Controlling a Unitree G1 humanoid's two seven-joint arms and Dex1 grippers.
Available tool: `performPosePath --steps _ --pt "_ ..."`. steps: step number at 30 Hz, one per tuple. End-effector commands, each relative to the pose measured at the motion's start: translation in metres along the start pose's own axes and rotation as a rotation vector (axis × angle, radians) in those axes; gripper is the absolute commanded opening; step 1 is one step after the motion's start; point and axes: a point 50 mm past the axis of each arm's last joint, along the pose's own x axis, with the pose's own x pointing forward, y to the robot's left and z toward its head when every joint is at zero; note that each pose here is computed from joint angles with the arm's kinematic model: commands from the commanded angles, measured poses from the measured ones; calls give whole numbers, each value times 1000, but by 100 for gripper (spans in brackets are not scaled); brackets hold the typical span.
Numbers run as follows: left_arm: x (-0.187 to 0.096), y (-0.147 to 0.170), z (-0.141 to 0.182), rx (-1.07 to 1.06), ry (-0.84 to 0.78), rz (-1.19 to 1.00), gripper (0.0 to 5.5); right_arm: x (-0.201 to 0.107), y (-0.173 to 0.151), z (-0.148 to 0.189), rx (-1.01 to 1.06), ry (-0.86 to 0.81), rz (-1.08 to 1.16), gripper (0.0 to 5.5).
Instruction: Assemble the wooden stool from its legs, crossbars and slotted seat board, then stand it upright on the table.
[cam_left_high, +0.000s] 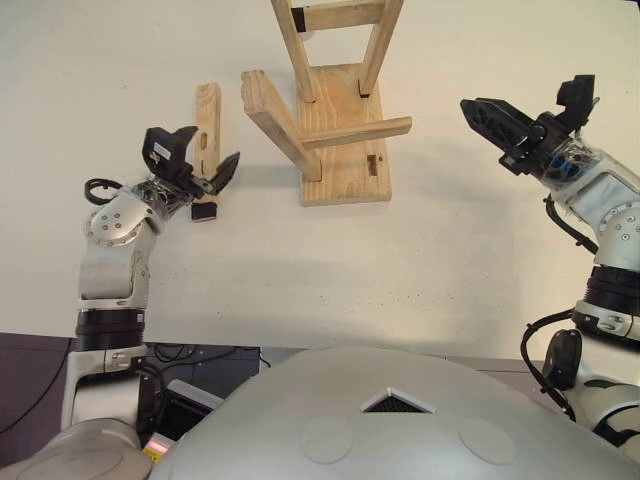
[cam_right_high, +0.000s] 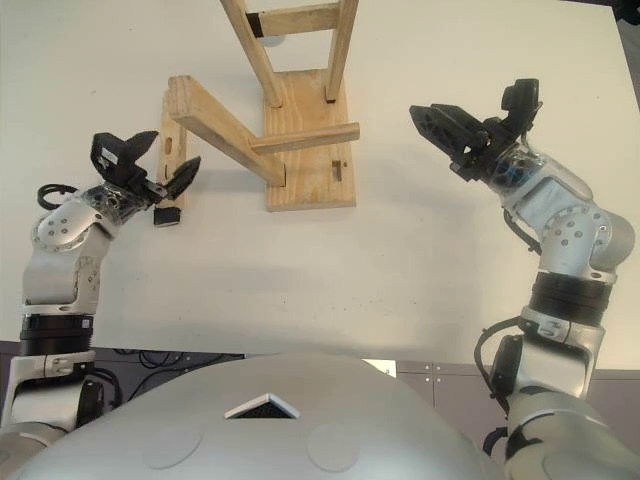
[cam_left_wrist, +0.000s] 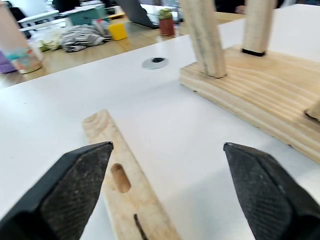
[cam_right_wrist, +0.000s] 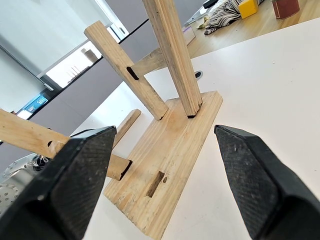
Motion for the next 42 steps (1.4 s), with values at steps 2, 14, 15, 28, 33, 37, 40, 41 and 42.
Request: performPosePath --steps 2,14,15,28,33,37,40,41,42 --pt "-13 -2 -19 -103 119 170 408 1 1 -3 -9 15 -9 361" --pt "-23 -11 -20 -215 396 192 277 2 -1 -10 -2 32 -26 361" --pt "-24 -9 -18 -206 410 186 264 2 -1 -11 -1 32 -28 361" --pt "2 24 121 -148 -340 -104 202 13 33 60 17 -275 175 361" --pt "3 -7 196 -315 -581 -715 202 48 110 101 -58 -293 595 361" --pt "9 -44 209 -361 -554 -994 202 78 149 99 -64 -249 752 361" --pt "10 -56 204 -366 -515 -1056 202 88 158 97 -51 -242 780 361" --pt "9 -57 204 -370 -510 -1065 202 90 159 98 -47 -242 785 361" --pt "9 -59 203 -368 -507 -1067 202 91 161 98 -42 -243 791 361"
